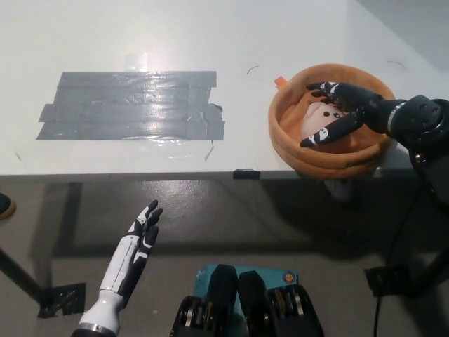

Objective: An emotional support dumpling is kept in a soft plate infront in the middle of the desk infront of the robot. The robot extends its right arm to pick up the dumpling and hands it to a person

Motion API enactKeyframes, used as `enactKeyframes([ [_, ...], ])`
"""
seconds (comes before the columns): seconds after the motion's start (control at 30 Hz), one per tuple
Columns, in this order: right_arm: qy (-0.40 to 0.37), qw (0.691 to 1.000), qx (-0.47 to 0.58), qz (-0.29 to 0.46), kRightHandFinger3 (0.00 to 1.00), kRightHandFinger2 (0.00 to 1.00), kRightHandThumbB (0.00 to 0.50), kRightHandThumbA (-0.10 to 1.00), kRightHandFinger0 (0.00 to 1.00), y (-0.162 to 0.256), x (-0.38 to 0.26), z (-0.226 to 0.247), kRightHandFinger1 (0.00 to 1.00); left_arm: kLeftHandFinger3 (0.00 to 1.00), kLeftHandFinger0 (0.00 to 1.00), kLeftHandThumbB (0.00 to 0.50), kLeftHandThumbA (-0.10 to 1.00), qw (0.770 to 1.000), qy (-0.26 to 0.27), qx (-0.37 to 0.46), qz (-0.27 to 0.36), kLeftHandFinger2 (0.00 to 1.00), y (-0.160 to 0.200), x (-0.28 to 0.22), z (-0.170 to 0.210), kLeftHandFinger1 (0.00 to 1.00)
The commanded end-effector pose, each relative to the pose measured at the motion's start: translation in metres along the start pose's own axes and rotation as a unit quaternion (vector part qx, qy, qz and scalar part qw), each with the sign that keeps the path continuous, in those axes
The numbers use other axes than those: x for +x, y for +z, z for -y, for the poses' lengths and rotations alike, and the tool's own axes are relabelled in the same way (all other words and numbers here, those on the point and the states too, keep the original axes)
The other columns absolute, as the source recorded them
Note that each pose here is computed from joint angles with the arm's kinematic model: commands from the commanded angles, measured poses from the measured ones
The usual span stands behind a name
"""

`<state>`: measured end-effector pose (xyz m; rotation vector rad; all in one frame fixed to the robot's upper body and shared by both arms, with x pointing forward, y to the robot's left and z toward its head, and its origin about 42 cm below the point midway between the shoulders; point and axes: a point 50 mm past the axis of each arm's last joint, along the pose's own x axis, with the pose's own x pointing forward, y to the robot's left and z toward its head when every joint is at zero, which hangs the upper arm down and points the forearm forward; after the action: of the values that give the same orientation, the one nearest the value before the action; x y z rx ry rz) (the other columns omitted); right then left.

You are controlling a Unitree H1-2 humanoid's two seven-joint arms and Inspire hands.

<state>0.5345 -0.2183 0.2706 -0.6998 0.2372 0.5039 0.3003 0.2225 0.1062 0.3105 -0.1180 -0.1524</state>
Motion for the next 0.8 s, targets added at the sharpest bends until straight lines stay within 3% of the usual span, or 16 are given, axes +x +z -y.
enactKeyframes([
  [0.0,-0.037,0.998,-0.012,0.045,1.0,1.0,0.292,1.0,1.0,0.029,-0.003,0.026,1.0,1.0,1.0,0.059,1.0,1.0,0.011,0.004,0.027,1.0,0.011,0.003,-0.006,1.0],
  [0.43,-0.05,0.998,-0.012,0.029,1.0,1.0,0.271,1.0,1.0,0.016,-0.001,0.031,1.0,1.0,1.0,0.056,1.0,1.0,0.012,0.001,0.029,1.0,0.011,0.005,-0.008,1.0],
  [0.53,-0.051,0.999,-0.008,0.01,1.0,1.0,0.324,1.0,1.0,0.01,0.002,0.029,1.0,1.0,1.0,0.047,1.0,0.999,0.012,0.003,0.029,1.0,0.011,0.004,-0.007,1.0],
  [0.77,-0.035,0.999,-0.015,0.015,1.0,1.0,0.358,1.0,1.0,0.006,0.008,0.016,1.0,1.0,1.0,0.046,1.0,0.999,0.013,-0.003,0.03,1.0,0.012,0.006,-0.007,1.0],
])
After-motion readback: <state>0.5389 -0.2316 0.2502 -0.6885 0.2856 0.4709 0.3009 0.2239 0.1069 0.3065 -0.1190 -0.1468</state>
